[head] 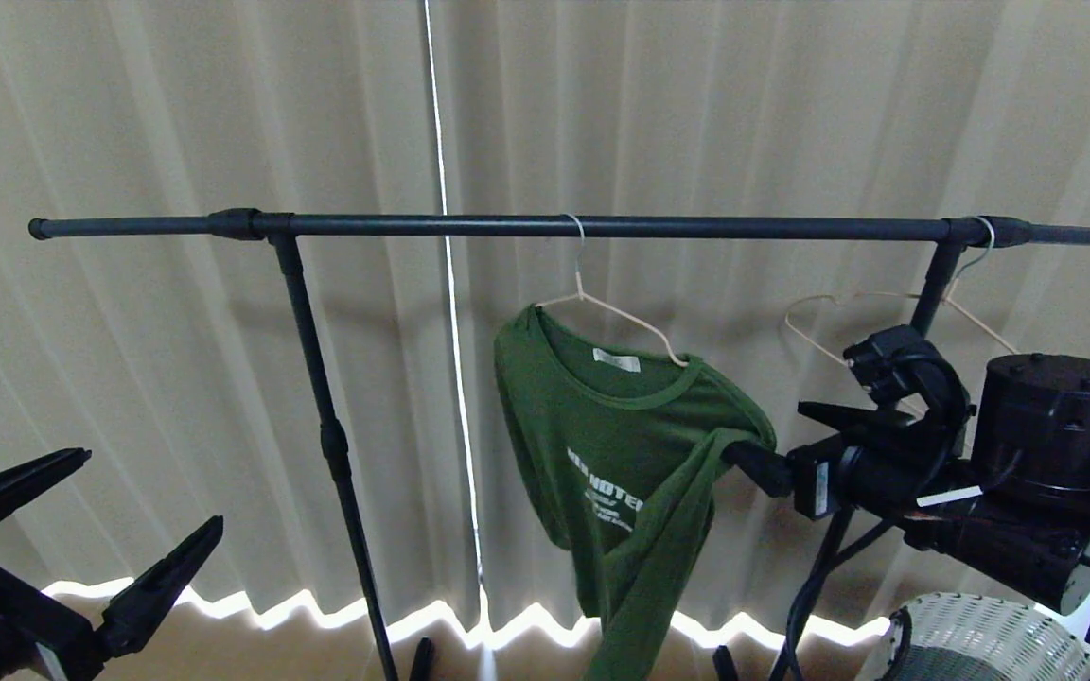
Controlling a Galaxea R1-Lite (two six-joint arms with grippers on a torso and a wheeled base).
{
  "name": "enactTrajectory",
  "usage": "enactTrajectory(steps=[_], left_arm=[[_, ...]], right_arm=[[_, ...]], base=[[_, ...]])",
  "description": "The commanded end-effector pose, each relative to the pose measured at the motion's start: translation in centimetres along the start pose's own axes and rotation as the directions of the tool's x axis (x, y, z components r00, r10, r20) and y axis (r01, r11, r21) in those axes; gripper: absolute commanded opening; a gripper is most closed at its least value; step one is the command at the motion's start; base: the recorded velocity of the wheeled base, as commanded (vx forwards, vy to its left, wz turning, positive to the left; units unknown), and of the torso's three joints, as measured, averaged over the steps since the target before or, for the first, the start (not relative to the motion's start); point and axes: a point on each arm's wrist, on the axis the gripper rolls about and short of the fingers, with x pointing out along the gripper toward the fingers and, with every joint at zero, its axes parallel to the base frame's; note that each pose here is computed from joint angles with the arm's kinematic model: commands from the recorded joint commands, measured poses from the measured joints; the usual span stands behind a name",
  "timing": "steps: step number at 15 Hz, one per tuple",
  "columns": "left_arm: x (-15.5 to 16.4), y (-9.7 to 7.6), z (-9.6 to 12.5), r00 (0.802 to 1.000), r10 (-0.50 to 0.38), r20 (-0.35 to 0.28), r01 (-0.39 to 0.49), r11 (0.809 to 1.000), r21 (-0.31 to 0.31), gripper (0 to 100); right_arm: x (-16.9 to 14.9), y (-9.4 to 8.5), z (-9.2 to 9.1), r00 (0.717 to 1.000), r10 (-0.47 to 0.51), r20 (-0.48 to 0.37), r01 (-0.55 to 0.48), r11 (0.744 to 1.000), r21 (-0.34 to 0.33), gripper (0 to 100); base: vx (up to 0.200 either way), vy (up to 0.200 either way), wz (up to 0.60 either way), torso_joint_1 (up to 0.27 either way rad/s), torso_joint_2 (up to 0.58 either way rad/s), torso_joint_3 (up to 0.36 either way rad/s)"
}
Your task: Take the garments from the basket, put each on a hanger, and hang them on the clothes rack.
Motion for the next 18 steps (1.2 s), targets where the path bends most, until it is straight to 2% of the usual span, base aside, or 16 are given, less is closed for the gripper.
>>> enactTrajectory(steps=[1,4,8,10,12,14,16,18], left_arm=[[0.0,0.0,0.0,1.0,0.0,-0.001,0.0,1.0,0.0,100],[0.0,0.0,-0.1,1.0,0.0,-0.002,0.0,1.0,0.0,100],[-0.4,-0.4,-0.9,1.0,-0.01,-0.026,0.01,1.0,0.008,100],[-1.2,-0.7,-1.8,0.999,-0.009,-0.035,0.009,1.0,0.001,100],[-1.8,-1.1,-2.9,0.998,-0.016,-0.065,0.016,1.0,0.001,100],[-2.1,-1.4,-3.7,0.995,-0.02,-0.101,0.02,1.0,0.0,100],[-1.9,-1.2,-4.0,0.991,0.0,-0.131,-0.001,1.0,-0.004,100],[-1.8,-1.3,-4.3,0.987,-0.009,-0.162,0.009,1.0,-0.005,100]], right_arm=[[-1.3,-0.4,-1.2,0.999,-0.014,-0.035,0.014,1.0,-0.001,100],[-1.9,-1.7,-2.4,0.994,-0.069,-0.081,0.069,0.998,-0.006,100],[-4.0,-3.3,-5.1,0.97,-0.175,-0.167,0.161,0.982,-0.097,100],[-5.6,-4.2,-6.1,0.928,-0.322,-0.185,0.297,0.943,-0.151,100],[-6.8,-5.1,-6.8,0.887,-0.415,-0.201,0.38,0.905,-0.193,100],[-7.8,-6.0,-7.5,0.856,-0.469,-0.218,0.428,0.879,-0.213,100],[-8.6,-6.2,-7.8,0.846,-0.487,-0.216,0.443,0.869,-0.221,100],[-9.0,-6.1,-7.7,0.851,-0.486,-0.202,0.444,0.869,-0.219,100]], base=[[0.0,0.0,0.0,0.0,0.0,0.0],[0.0,0.0,0.0,0.0,0.0,0.0],[0.0,0.0,0.0,0.0,0.0,0.0],[0.0,0.0,0.0,0.0,0.0,0.0],[0.0,0.0,0.0,0.0,0.0,0.0],[-0.1,0.0,0.0,-0.001,0.0,0.001],[-0.2,0.0,0.0,0.014,0.0,0.0],[-0.2,0.0,0.0,0.0,0.0,0.007]])
